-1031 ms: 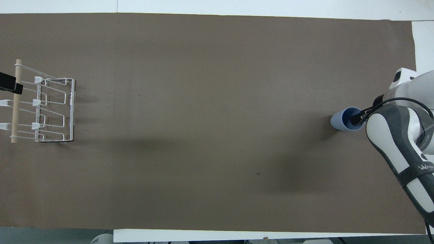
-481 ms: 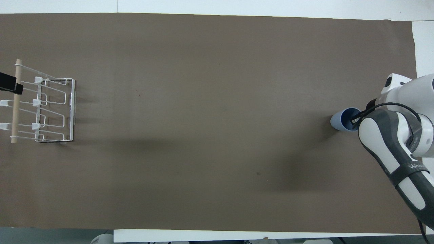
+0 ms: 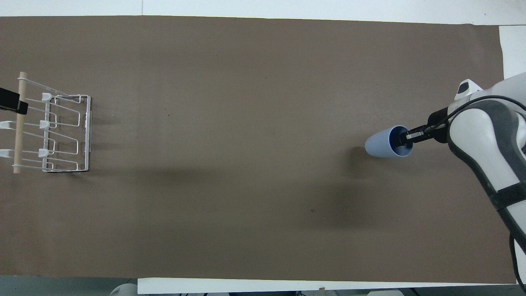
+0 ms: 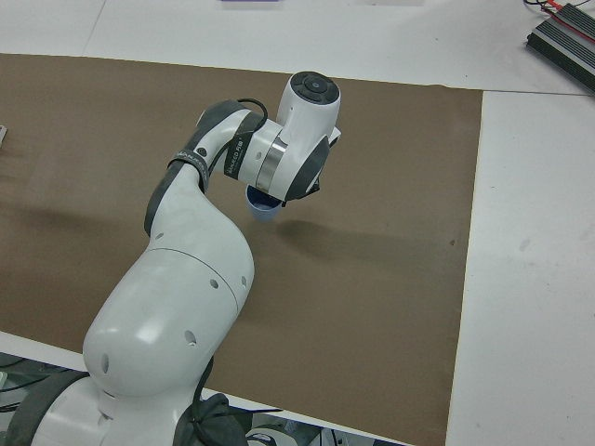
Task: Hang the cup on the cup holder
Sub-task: 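Lift the cup and carry it toward the rack with the right gripper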
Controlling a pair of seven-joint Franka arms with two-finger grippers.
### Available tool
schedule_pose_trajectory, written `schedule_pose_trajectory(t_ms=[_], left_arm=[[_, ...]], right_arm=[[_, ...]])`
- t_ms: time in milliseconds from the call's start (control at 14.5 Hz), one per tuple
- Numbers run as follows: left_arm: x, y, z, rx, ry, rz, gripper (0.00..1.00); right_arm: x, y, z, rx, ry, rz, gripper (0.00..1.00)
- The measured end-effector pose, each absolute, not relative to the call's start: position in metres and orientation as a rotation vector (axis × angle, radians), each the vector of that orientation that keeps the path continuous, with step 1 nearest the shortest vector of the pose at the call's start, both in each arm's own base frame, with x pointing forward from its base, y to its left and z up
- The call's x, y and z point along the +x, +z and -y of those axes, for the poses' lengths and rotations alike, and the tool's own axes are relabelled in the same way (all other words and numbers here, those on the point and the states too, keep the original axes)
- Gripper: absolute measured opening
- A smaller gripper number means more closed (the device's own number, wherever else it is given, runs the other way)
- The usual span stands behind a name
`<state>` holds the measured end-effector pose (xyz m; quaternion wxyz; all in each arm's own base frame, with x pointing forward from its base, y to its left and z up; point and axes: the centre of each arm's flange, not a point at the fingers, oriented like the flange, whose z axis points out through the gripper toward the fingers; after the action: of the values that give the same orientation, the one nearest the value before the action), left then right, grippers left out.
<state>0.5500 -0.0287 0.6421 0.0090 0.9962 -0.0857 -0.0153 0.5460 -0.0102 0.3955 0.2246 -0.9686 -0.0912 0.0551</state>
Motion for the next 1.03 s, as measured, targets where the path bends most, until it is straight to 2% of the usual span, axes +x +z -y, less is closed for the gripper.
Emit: schedule_pose_trajectory(t_ms=[344, 688, 1031], left_arm=[[0.55, 0.642, 0.029, 3.112, -0.048, 0.268, 1.0], [0.543, 0.64, 0.028, 3.114, -0.121, 0.207, 1.0], [0.53, 0.637, 0.072, 2.95, -0.217, -0.589, 1.0]], right_arm=[[0.551, 0.413, -0.111, -2.277, 0.246, -0.126, 0.05], [0.534, 0.437, -0.242, -1.948, 0.381, -0.401, 0.05], [0.51, 0.444, -0.317, -1.782, 0.419, -0.549, 0.05]])
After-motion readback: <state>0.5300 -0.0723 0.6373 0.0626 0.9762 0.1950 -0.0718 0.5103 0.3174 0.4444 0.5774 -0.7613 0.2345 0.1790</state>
